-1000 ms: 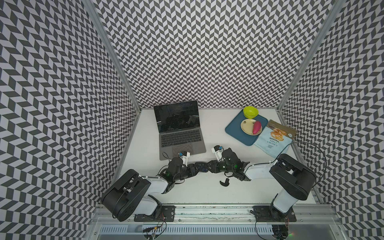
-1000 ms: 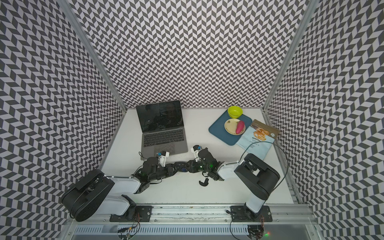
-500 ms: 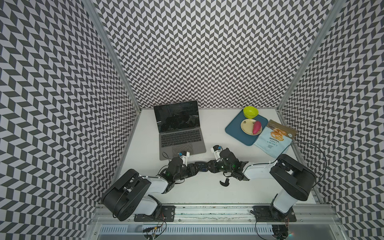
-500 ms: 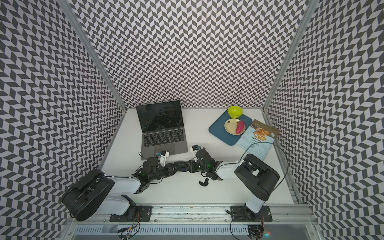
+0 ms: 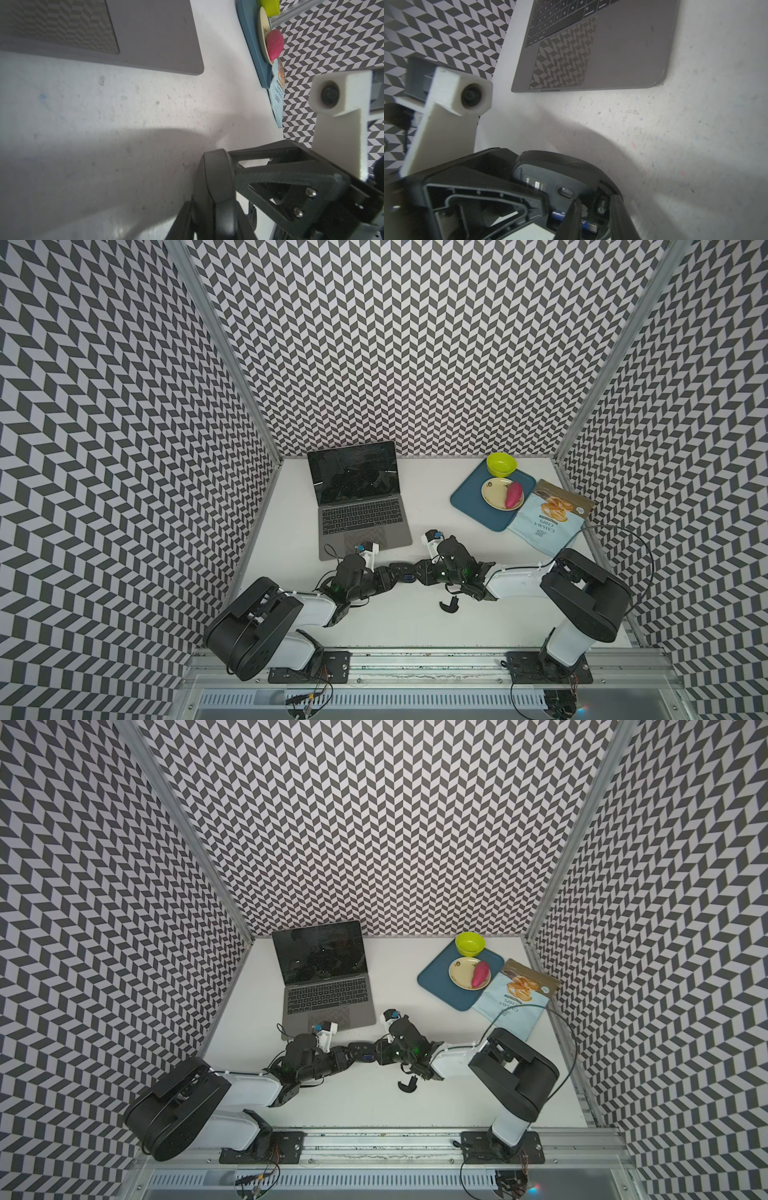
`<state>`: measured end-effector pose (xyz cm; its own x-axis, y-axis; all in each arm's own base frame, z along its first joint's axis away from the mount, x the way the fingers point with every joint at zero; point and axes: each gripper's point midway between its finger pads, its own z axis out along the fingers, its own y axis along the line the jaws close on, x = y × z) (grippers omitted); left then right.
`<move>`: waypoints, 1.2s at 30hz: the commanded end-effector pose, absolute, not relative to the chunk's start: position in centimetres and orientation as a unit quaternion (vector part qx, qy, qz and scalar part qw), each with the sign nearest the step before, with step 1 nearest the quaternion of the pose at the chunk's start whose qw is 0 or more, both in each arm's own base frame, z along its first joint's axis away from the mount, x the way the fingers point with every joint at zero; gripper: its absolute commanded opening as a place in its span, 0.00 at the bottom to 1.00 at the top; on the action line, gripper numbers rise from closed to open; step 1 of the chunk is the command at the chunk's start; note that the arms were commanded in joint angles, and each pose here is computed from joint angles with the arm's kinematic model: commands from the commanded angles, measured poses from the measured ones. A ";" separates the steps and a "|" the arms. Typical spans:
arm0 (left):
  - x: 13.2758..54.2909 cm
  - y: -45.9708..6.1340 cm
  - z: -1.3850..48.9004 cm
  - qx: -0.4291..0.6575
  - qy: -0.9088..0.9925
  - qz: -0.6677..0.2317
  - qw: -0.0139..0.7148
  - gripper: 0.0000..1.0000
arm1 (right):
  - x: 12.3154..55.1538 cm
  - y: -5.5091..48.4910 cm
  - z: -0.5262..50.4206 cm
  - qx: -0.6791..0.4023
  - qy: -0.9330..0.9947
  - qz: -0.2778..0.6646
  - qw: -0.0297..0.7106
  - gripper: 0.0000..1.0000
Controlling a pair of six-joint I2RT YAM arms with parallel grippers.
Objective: Insert the wireless mouse receiver into the laptop
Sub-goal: Take out the USB plug from the mouse.
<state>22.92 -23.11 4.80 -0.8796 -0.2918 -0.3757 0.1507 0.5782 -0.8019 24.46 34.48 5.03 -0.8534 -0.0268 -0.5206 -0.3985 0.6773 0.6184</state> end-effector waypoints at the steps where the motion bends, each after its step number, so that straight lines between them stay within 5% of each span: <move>1: 21.0 -23.3 2.5 -0.024 0.878 -0.438 0.194 0.13 | 22.1 37.6 7.2 -0.167 0.856 0.436 0.222 0.24; 16: 20.6 -24.0 3.4 -0.004 0.864 -0.465 0.192 0.11 | 21.1 37.9 6.8 -0.194 0.828 0.495 0.176 0.31; 36: 20.5 -23.2 2.2 -0.025 0.872 -0.456 0.176 0.05 | 17.4 38.3 15.7 -0.257 0.690 0.658 0.161 0.32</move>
